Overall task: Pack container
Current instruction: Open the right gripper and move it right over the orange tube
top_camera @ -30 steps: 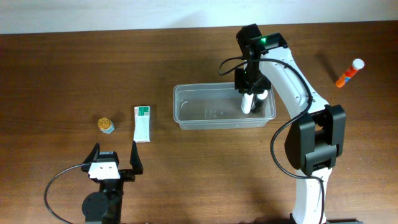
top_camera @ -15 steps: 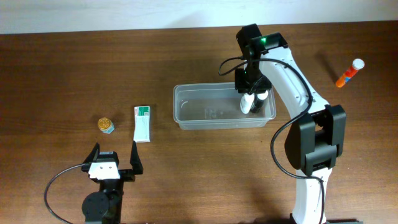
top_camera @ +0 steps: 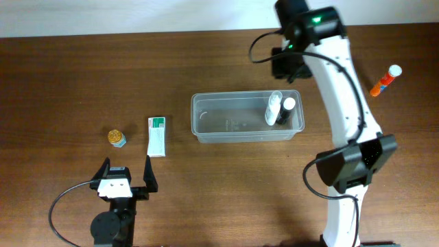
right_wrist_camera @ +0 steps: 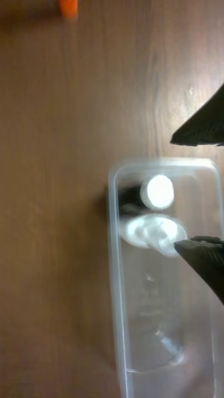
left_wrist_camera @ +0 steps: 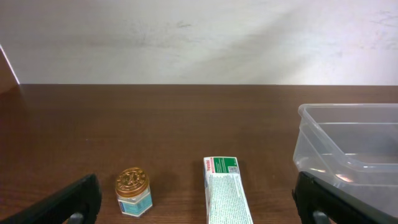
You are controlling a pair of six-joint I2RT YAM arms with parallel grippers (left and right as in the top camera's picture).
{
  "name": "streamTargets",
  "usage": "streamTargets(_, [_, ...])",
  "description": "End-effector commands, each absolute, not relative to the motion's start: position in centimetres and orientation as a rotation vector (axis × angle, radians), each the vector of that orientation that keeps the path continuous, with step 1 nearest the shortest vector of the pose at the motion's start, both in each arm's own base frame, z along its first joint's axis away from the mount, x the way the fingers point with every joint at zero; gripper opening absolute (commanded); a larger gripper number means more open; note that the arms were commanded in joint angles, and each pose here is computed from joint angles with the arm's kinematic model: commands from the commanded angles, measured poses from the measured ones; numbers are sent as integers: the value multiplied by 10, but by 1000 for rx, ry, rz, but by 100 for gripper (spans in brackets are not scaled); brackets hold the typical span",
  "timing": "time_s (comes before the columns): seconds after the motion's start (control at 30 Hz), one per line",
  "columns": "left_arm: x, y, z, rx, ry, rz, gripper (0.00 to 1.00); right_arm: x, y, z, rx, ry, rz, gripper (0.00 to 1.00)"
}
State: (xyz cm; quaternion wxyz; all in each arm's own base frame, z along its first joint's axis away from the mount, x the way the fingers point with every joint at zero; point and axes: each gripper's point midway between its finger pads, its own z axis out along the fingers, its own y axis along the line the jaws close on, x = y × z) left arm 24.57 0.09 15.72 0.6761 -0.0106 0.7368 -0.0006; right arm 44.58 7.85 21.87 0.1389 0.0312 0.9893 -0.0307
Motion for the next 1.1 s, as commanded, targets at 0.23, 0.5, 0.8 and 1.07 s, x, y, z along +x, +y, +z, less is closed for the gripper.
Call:
streamTargets(0.23, [246, 0, 157, -9, 1653, 1, 100, 430, -108, 285, 552, 2669, -310, 93])
streamTargets(0.5, [246, 0, 157, -9, 1653, 1, 99, 435, -175, 290, 665, 2555, -87, 95])
streamTargets(0.8, [246, 0, 157, -9, 1653, 1, 99, 459, -207, 257, 675, 2557, -76, 95])
streamTargets(1.07, [246, 0, 157, -9, 1653, 1, 99, 474, -216, 200, 707, 2653, -70, 94])
